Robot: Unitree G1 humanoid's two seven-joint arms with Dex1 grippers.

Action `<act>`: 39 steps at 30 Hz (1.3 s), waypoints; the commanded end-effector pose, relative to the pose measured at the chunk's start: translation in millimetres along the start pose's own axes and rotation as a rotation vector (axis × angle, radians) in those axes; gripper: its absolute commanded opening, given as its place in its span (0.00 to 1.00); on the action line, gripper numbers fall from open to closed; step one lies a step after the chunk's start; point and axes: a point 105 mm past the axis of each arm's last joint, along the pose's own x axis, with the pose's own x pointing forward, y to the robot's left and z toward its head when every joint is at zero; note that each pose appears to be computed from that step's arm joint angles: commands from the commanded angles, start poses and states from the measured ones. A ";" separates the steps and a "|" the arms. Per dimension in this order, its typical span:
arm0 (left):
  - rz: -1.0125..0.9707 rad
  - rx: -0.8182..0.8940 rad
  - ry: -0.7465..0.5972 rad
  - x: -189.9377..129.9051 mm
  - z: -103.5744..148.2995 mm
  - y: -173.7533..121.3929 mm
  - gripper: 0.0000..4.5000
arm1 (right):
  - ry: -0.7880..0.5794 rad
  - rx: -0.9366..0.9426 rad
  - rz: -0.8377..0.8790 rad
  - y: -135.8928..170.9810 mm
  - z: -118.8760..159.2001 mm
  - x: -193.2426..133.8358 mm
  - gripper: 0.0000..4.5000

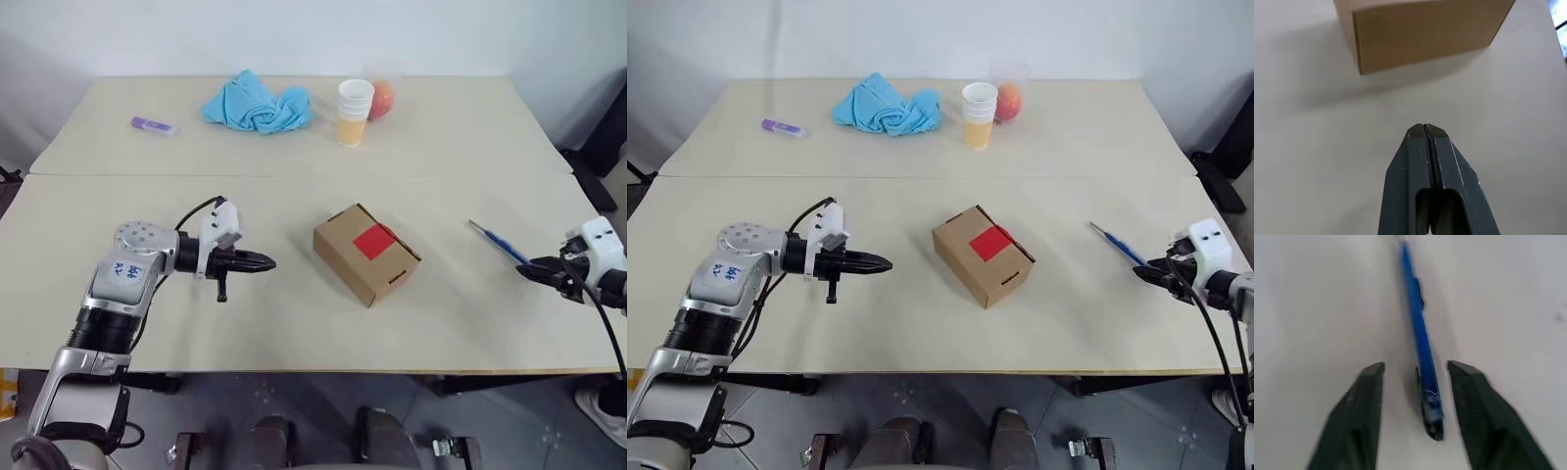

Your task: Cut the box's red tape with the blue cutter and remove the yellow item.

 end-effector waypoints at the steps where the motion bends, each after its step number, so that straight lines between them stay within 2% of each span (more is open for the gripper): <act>1: 0.025 0.007 -0.023 -3.0 7.9 -5.2 0.00 | -0.158 -0.060 0.156 18.8 45.8 -22.5 0.76; 3: 0.034 -0.010 -0.014 0.0 4.4 -7.1 0.00 | -0.155 -0.075 0.238 34.1 50.3 -23.3 0.76; 5: 0.060 -0.044 0.002 7.9 -2.3 -8.8 0.00 | -0.154 -0.147 0.290 54.2 53.7 -12.8 0.68; 14: 0.093 -0.161 -0.018 59.3 -6.2 -18.0 0.00 | -0.283 -0.455 0.115 95.0 62.2 66.9 0.00; 19: 0.117 -0.180 -0.059 83.9 8.4 -14.1 0.00 | -0.303 -0.394 0.296 145.8 53.3 97.5 0.00; 25: 0.100 -0.187 -0.044 95.2 11.9 -17.7 0.00 | -0.282 -0.348 0.507 201.5 50.4 100.4 0.00; 29: 0.054 -0.189 -0.015 85.8 7.3 -23.9 0.00 | -0.196 -0.329 0.496 210.8 39.0 103.5 0.00; 39: 0.046 -0.172 0.053 51.2 -0.5 -24.2 0.00 | -0.129 -0.254 0.505 243.0 22.7 99.7 0.00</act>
